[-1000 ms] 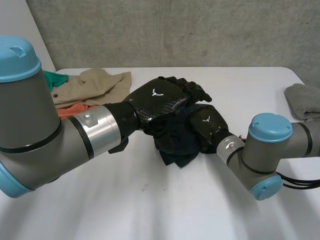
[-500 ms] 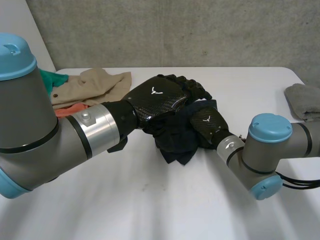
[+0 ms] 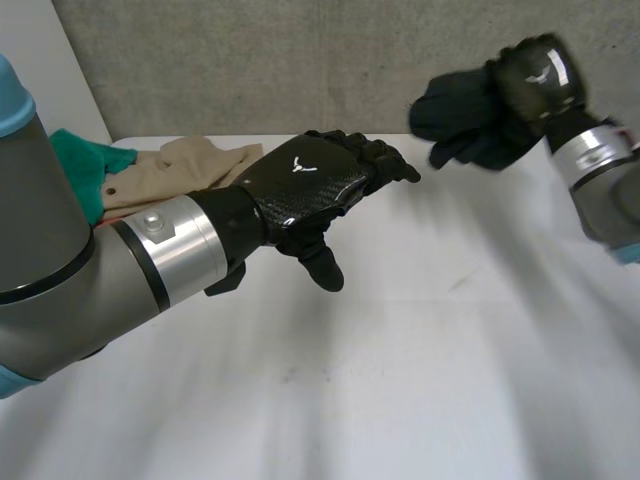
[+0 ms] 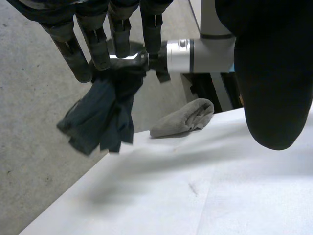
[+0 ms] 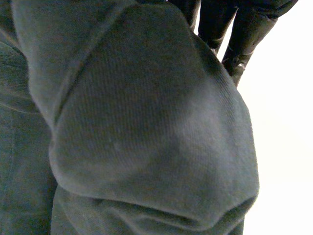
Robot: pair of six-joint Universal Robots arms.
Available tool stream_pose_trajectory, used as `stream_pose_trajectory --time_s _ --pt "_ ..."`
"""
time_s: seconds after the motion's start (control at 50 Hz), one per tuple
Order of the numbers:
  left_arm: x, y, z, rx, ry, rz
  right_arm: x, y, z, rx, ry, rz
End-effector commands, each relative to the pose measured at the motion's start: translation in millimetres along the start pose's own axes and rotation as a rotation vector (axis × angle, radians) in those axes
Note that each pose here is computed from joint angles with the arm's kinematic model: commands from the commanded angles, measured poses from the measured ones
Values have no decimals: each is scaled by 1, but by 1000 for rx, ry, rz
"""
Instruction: Fold the laundry.
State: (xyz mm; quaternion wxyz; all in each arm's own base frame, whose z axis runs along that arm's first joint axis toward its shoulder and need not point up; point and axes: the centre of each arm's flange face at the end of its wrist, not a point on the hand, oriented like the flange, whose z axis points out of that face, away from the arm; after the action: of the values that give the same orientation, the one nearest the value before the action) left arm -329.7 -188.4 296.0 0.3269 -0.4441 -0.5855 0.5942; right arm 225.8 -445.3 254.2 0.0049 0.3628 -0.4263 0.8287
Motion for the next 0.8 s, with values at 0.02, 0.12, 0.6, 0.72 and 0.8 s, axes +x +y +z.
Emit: stream_pose_trajectory --time_s 0.02,0.12,0.6,0.72,0.8 --pt "-1 -1 -4 1 -9 2 88 46 -4 57 27 -5" --pt "0 -1 -4 0 -7 1 131 86 -27 79 62 -7" --pt "-2 8 -7 -40 -83 -7 147 272 -168 -91 53 192" --pt "-1 6 -6 -29 -83 -1 146 276 -178 -112 48 224" --pt "0 1 -3 -5 -80 12 151 259 -175 -123 68 243"
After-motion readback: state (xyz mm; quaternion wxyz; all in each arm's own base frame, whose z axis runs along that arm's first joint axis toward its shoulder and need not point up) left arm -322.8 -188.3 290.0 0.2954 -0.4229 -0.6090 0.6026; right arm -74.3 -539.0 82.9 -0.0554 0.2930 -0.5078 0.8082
